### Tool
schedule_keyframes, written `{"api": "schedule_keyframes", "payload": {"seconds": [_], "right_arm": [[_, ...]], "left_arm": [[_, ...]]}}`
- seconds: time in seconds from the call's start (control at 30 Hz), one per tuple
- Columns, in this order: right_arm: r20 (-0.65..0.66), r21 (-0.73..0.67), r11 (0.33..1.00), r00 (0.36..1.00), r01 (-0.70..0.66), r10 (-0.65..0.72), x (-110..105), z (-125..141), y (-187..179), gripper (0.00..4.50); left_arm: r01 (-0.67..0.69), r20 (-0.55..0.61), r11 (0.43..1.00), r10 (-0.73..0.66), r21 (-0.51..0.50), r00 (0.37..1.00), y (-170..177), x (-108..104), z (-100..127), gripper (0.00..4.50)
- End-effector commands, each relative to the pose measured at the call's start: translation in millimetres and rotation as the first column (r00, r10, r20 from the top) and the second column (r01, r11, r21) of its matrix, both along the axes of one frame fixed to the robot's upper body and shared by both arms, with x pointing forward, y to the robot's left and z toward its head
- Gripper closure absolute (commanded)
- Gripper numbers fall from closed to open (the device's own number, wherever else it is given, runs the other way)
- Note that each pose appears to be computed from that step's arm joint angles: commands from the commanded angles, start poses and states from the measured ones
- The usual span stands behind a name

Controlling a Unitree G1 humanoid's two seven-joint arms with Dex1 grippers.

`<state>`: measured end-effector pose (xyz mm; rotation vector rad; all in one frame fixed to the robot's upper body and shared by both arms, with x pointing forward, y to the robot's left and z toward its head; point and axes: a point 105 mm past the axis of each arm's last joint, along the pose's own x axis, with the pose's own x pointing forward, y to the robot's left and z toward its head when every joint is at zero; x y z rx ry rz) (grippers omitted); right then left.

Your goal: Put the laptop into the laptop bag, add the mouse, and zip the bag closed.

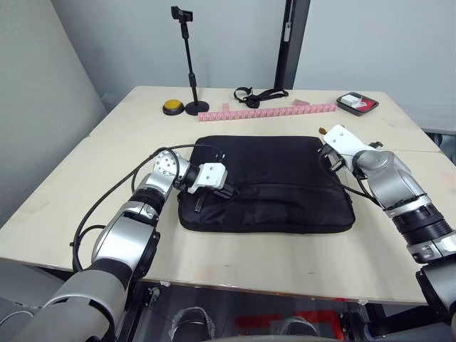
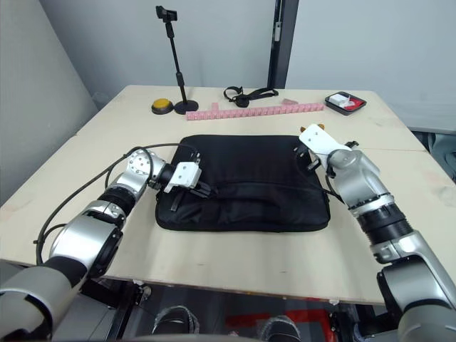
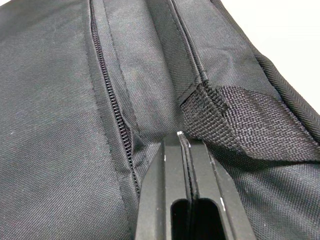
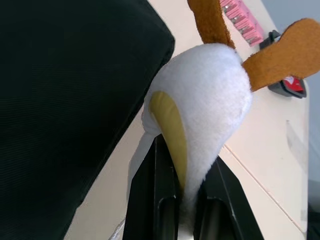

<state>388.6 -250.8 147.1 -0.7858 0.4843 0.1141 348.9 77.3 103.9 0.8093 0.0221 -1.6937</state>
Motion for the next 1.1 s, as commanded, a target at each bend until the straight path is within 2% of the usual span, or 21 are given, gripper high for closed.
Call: {"api": "schedule_keyframes", "payload": {"seconds": [0.03, 0.1, 0.2, 0.3, 0.33, 0.37, 0.53, 0.67, 0.8, 0.9, 1.07, 1.1], "right_arm": [[-0.052, 0.036, 0.999, 0.998, 0.031, -0.029, -15.3, -3.8, -9.8, 4.46], [-0.078, 0.024, 0.999, 0.996, 0.045, -0.043, -21.0, -9.5, -14.5, 4.46], [-0.100, 0.012, 0.997, 0.992, 0.075, -0.073, -25.7, -14.2, -22.1, 3.38], [-0.127, 0.112, 0.993, 0.992, 0.032, -0.018, -27.8, -14.6, -7.4, 2.28], [-0.133, 0.148, 0.989, 0.991, 0.012, 0.007, -29.1, -12.5, -1.4, 2.04], [-0.129, 0.167, 0.986, 0.992, 0.009, 0.013, -29.7, -8.5, -0.2, 1.59], [-0.074, 0.222, 0.975, 0.997, 0.016, 0.001, -35.2, 24.6, -15.3, 0.01], [-0.015, 0.318, 0.948, 0.999, -0.029, 0.035, -48.2, 61.9, -23.6, 0.01], [0.029, 0.435, 0.890, 0.991, -0.133, 0.134, -71.1, 84.8, -27.2, 0.01], [0.056, 0.484, 0.855, 0.981, -0.189, 0.185, -82.2, 91.0, -29.6, 0.00], [0.082, 0.556, 0.775, 0.948, -0.300, 0.308, -104.8, 93.0, -33.1, 0.00], [0.079, 0.566, 0.760, 0.939, -0.319, 0.335, -109.6, 90.9, -33.1, 0.00]], "left_arm": [[0.077, -0.194, 0.983, -0.044, 0.167, 0.980, 9.9, -27.4, -52.6, 4.50], [0.070, -0.191, 0.985, -0.040, 0.156, 0.981, 8.6, -26.0, -50.4, 4.50], [0.057, -0.187, 0.990, -0.032, 0.131, 0.982, 5.9, -22.8, -44.6, 4.50], [0.044, -0.189, 0.994, -0.025, 0.099, 0.982, 3.0, -20.1, -38.6, 4.50], [0.037, -0.192, 0.995, -0.019, 0.089, 0.981, 2.6, -19.2, -37.1, 4.50], [0.028, -0.195, 0.997, -0.013, 0.077, 0.981, 2.1, -18.2, -35.5, 4.50], [-0.013, -0.199, 1.000, 0.012, -0.004, 0.980, 1.2, -12.7, -21.3, 4.50], [-0.068, -0.197, 0.988, 0.040, -0.138, 0.980, 0.3, -2.4, 10.2, 4.50], [-0.124, -0.179, 0.934, 0.066, -0.336, 0.982, 6.4, 8.6, 66.1, 4.50], [-0.160, -0.200, 0.915, 0.090, -0.370, 0.976, 19.0, 6.3, 86.2, 3.63], [-0.270, -0.241, 0.909, 0.198, -0.317, 0.950, 61.2, -7.6, 99.3, 1.80], [-0.304, -0.245, 0.901, 0.233, -0.311, 0.941, 71.5, -9.6, 102.6, 1.56]]}}
